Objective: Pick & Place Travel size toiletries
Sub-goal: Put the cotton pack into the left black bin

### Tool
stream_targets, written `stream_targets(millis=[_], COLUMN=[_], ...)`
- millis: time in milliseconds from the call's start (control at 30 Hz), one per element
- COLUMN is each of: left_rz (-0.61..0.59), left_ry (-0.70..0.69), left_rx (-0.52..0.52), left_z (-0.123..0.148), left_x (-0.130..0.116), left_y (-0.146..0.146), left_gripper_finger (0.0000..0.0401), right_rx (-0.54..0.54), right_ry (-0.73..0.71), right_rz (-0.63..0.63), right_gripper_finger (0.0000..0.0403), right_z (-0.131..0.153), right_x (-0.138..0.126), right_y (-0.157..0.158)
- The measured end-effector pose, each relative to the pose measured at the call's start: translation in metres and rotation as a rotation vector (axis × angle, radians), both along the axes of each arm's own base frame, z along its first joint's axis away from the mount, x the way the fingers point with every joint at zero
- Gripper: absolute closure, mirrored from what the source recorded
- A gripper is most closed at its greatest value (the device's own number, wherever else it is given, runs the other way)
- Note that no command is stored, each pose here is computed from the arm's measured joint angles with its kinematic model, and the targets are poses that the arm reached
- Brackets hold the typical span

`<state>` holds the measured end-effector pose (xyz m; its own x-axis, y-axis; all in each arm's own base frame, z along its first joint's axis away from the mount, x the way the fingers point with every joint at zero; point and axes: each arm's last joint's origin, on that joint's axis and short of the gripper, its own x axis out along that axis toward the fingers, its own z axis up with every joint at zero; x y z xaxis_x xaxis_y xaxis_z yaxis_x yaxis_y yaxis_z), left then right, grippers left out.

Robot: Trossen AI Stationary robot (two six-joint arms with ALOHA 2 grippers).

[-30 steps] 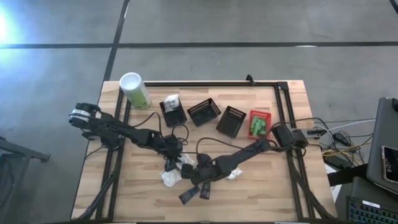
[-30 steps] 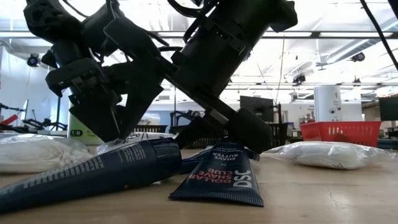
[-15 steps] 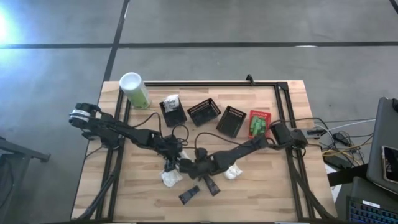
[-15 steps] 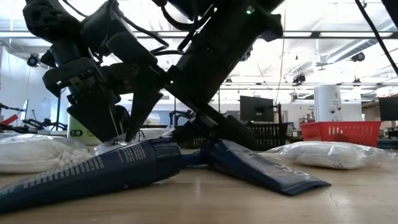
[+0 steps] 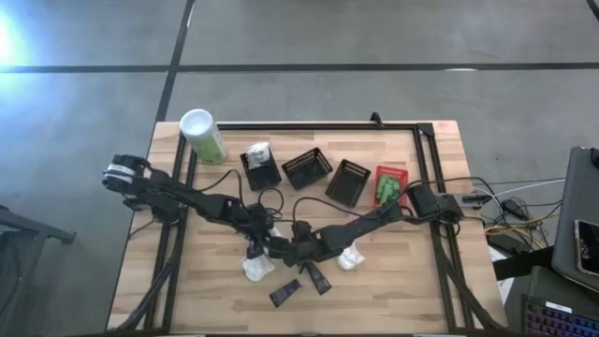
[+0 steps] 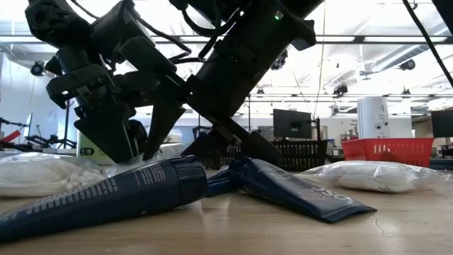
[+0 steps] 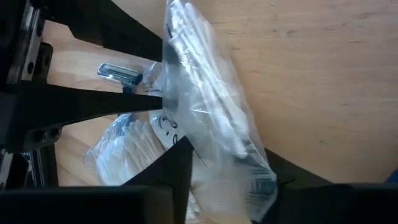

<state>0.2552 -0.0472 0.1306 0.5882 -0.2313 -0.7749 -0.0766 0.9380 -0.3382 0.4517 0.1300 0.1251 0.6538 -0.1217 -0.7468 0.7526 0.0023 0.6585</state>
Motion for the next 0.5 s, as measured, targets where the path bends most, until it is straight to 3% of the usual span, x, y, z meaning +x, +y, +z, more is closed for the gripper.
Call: stream_targets(millis=[267,500], left_rz=[-0.024,-0.013], left_ry=[-0.051,-0.101], left_rx=[-0.036,-0.033], left_z=[0.024,0.064], left_x=[-0.01,-0.035], left_y=[0.001,0.005], left_gripper_finger=[0.0266,0.0266], right_rx=[-0.011,-0.063], right_ry=[-0.003,0.007], right_rz=[0.015,0.061], right_gripper_finger=[0.0383,0.0383], right_z=[0.003,0.024], right_x=[0.0,-0.006], right_y=[0.0,-0.002])
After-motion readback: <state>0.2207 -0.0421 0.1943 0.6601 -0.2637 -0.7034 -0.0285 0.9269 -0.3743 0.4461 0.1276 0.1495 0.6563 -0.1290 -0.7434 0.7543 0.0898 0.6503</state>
